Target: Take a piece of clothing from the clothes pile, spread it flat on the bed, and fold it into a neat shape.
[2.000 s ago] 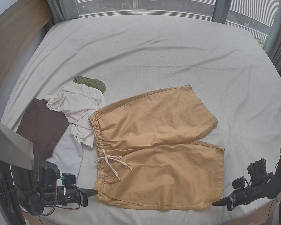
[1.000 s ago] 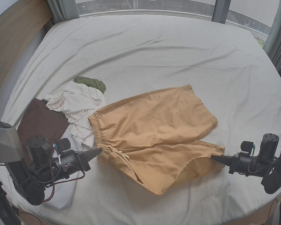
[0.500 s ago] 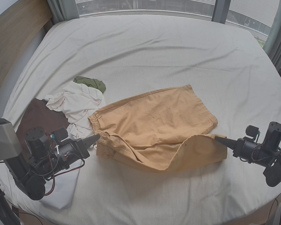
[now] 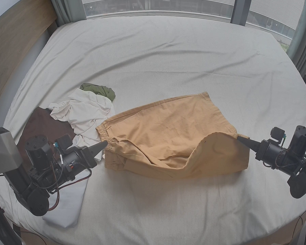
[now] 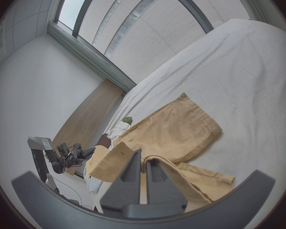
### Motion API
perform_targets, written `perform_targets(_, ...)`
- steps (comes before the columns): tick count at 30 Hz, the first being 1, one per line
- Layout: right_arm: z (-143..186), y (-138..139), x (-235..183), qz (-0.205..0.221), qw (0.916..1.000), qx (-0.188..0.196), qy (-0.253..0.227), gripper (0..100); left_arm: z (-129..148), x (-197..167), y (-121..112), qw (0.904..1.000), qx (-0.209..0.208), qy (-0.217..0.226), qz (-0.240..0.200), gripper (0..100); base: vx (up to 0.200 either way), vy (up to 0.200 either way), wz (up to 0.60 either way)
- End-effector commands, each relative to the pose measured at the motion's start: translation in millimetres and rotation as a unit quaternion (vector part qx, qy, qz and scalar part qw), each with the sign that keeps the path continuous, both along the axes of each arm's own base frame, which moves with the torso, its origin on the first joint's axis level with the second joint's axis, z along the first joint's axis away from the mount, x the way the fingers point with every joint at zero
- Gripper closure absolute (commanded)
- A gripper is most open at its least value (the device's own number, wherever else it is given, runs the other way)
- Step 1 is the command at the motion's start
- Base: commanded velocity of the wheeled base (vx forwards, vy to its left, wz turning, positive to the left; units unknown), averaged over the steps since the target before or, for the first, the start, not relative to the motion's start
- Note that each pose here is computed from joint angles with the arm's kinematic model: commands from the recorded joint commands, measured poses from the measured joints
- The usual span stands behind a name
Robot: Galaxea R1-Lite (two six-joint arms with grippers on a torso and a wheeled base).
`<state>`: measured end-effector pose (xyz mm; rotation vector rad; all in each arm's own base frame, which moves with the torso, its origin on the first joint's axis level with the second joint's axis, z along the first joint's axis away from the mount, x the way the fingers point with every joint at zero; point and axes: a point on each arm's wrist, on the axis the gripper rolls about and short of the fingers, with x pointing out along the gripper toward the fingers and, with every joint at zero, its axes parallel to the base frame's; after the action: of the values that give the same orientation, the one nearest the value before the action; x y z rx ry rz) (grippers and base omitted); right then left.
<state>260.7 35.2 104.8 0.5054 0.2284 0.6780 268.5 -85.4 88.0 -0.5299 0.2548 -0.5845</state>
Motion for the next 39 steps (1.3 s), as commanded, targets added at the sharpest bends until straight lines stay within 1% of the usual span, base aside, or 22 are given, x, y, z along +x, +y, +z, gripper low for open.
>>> perform_targets(1,9.0,0.8,2.7,-0.003,0.9998,0.005,-0.018,100,0.6,-0.4,-0.8,1.0,-0.001,-0.001,-0.002,100,0.0,0.0,0.0)
perform_targets(5,18.8,1.3,12.8,-0.005,0.9992,0.017,-0.036,100,0.1,-0.1,-0.7,1.0,0.0,0.0,0.002,100,0.0,0.0,0.0)
perform_targets(10,23.9,1.4,19.1,-0.005,0.9986,0.019,-0.05,100,-0.1,3.4,-0.8,0.9999,0.0,-0.002,0.012,100,0.0,0.0,0.0)
perform_targets(13,28.0,1.8,23.5,-0.005,0.998,0.02,-0.06,100,1.4,8.6,-1.2,0.9996,-0.003,-0.008,0.027,100,0.0,0.0,0.0)
perform_targets(16,32.6,-0.4,29.8,-0.01,0.9972,0.022,-0.071,100,2.4,9.7,-1.4,0.9995,-0.003,-0.011,0.03,100,0.0,0.0,0.0)
perform_targets(22,37.7,-3.0,46.0,-0.016,0.9978,0.023,-0.061,100,4.4,11.8,-1.5,0.9994,-0.005,-0.017,0.031,100,0.0,0.0,0.0)
perform_targets(28,43.4,-6.6,68.7,-0.023,0.9967,0.023,-0.075,100,4.8,12.5,-1.1,0.9992,-0.005,-0.017,0.036,100,0.0,0.0,0.0)
perform_targets(34,42.1,-5.4,83.5,-0.023,0.9971,0.023,-0.068,100,4.1,13.5,-0.2,0.9989,-0.004,-0.017,0.044,100,0.0,0.0,0.0)
perform_targets(39,52.4,-1.3,98.3,-0.018,0.9964,0.024,-0.08,100,5.3,13.8,2.6,0.9987,-0.005,-0.018,0.048,100,0.0,0.0,0.0)
